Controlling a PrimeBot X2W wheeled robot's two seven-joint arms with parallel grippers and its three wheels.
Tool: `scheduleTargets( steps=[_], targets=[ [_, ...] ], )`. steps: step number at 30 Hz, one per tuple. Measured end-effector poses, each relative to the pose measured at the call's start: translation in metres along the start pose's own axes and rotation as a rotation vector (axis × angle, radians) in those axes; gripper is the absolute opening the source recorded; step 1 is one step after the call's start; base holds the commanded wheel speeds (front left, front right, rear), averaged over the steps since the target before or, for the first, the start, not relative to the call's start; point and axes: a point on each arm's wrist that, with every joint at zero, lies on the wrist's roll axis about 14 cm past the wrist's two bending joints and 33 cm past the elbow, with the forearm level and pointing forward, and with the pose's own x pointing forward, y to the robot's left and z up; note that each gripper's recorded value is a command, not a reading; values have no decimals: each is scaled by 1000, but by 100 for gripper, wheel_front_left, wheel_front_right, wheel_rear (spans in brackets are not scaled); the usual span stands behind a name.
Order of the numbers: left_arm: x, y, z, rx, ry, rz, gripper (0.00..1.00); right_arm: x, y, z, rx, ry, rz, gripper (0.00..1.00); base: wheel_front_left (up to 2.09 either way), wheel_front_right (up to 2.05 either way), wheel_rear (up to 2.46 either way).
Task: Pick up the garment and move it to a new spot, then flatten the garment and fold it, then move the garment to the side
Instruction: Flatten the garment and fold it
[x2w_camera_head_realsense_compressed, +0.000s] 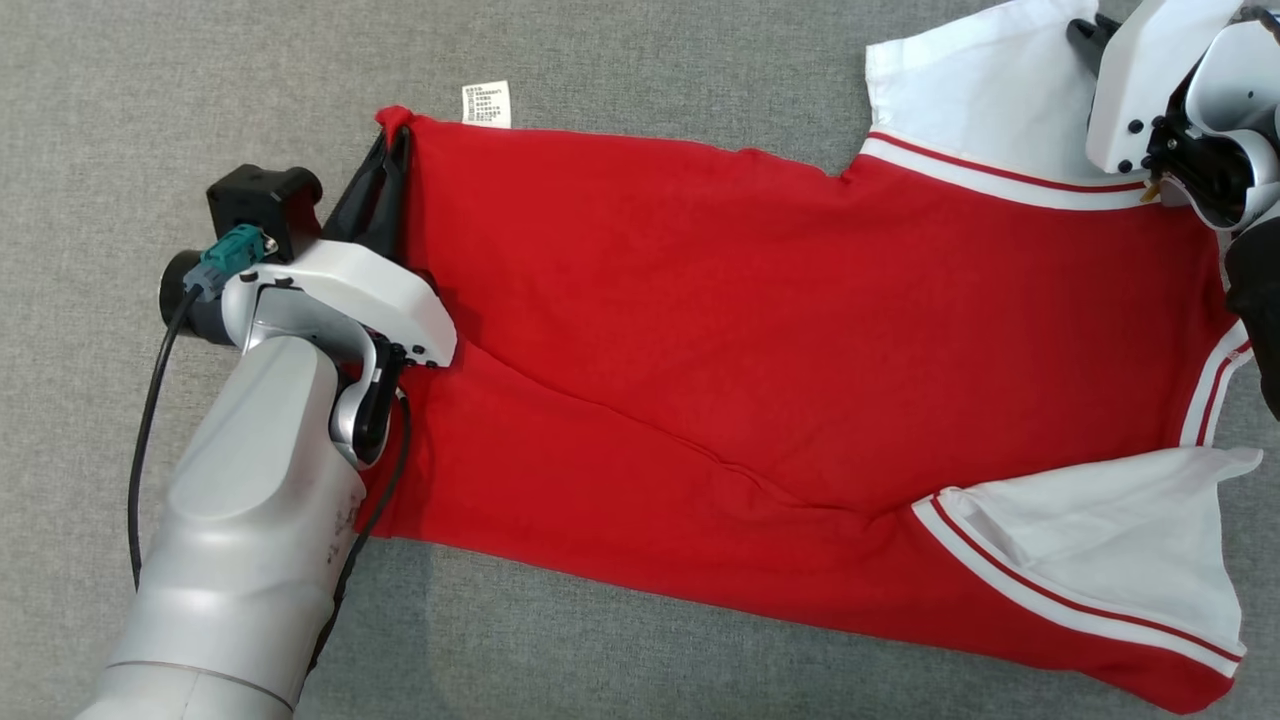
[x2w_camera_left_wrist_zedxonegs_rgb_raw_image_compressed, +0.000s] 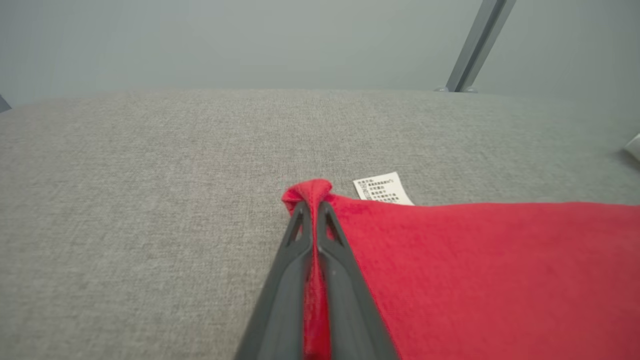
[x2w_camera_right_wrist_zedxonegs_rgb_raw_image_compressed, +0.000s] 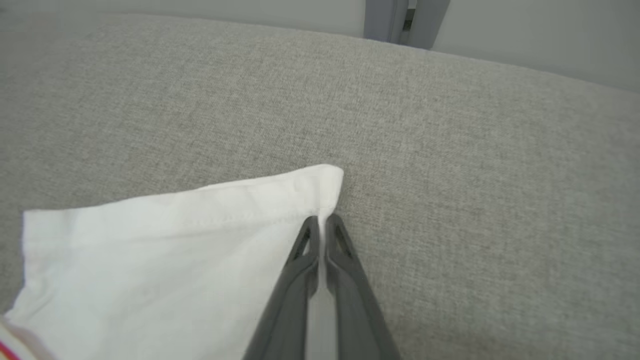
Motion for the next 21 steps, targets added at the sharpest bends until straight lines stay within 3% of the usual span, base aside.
scheduleTargets(
  steps=[1, 13, 21],
  targets=[
    [1, 0, 1, -1, -2, 0, 0, 0, 0, 0, 8, -9, 3, 0, 0, 0, 0],
    [1, 3, 11, 1, -30, 5, 0, -22, 6, 35, 23, -221, 34, 0, 0, 0, 0],
    [-14, 1, 24, 14, -65, -11, 0, -72, 11, 30, 29, -371, 97, 0, 0, 0, 0]
  ],
)
